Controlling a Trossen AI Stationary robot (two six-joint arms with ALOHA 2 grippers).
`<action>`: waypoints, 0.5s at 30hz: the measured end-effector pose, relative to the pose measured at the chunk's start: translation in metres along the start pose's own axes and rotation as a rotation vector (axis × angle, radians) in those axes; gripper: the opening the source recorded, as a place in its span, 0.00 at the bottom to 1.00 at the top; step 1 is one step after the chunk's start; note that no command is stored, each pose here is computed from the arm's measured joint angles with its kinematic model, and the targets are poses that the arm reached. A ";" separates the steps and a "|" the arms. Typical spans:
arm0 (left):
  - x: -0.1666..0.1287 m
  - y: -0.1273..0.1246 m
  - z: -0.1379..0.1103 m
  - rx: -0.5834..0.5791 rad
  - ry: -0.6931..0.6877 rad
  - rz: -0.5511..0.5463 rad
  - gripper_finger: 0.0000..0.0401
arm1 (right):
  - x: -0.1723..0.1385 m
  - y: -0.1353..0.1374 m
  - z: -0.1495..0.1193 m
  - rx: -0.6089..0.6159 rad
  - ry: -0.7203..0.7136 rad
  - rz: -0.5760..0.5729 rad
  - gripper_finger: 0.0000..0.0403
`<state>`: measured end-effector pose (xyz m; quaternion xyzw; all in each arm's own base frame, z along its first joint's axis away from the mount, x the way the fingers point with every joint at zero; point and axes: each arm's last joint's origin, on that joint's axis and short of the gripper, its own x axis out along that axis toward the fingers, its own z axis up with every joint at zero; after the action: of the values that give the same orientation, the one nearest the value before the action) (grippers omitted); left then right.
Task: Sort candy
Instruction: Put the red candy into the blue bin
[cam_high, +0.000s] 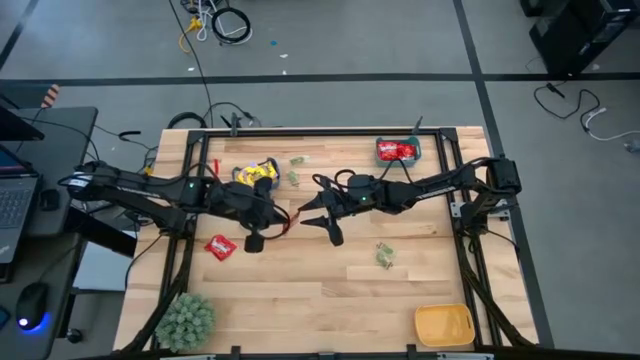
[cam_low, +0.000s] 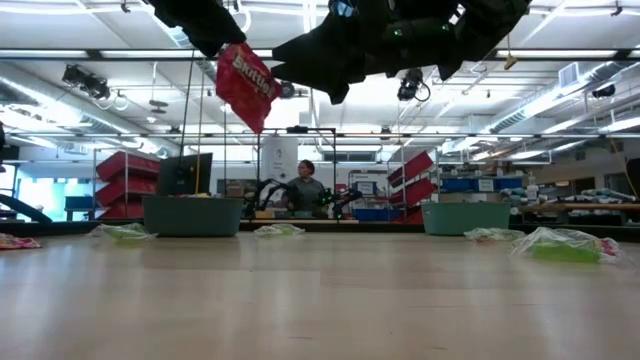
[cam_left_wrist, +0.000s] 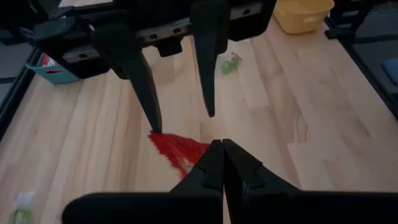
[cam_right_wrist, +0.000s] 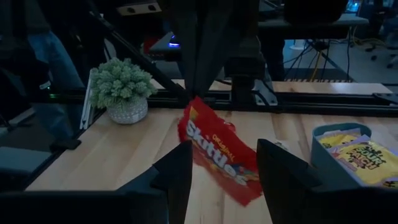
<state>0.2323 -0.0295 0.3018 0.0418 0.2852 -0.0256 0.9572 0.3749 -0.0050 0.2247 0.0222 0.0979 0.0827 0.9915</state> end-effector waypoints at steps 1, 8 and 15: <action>0.000 0.000 0.000 0.000 0.000 -0.001 0.00 | 0.000 0.000 0.000 0.000 -0.001 0.000 0.41; 0.000 0.004 0.002 -0.006 -0.019 -0.006 0.00 | 0.000 0.000 0.000 -0.018 0.000 0.006 0.41; 0.001 0.008 0.002 -0.015 -0.018 -0.015 0.00 | -0.001 0.000 0.001 -0.028 -0.006 0.007 0.41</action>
<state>0.2341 -0.0221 0.3033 0.0323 0.2772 -0.0309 0.9598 0.3744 -0.0048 0.2263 0.0091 0.0935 0.0872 0.9917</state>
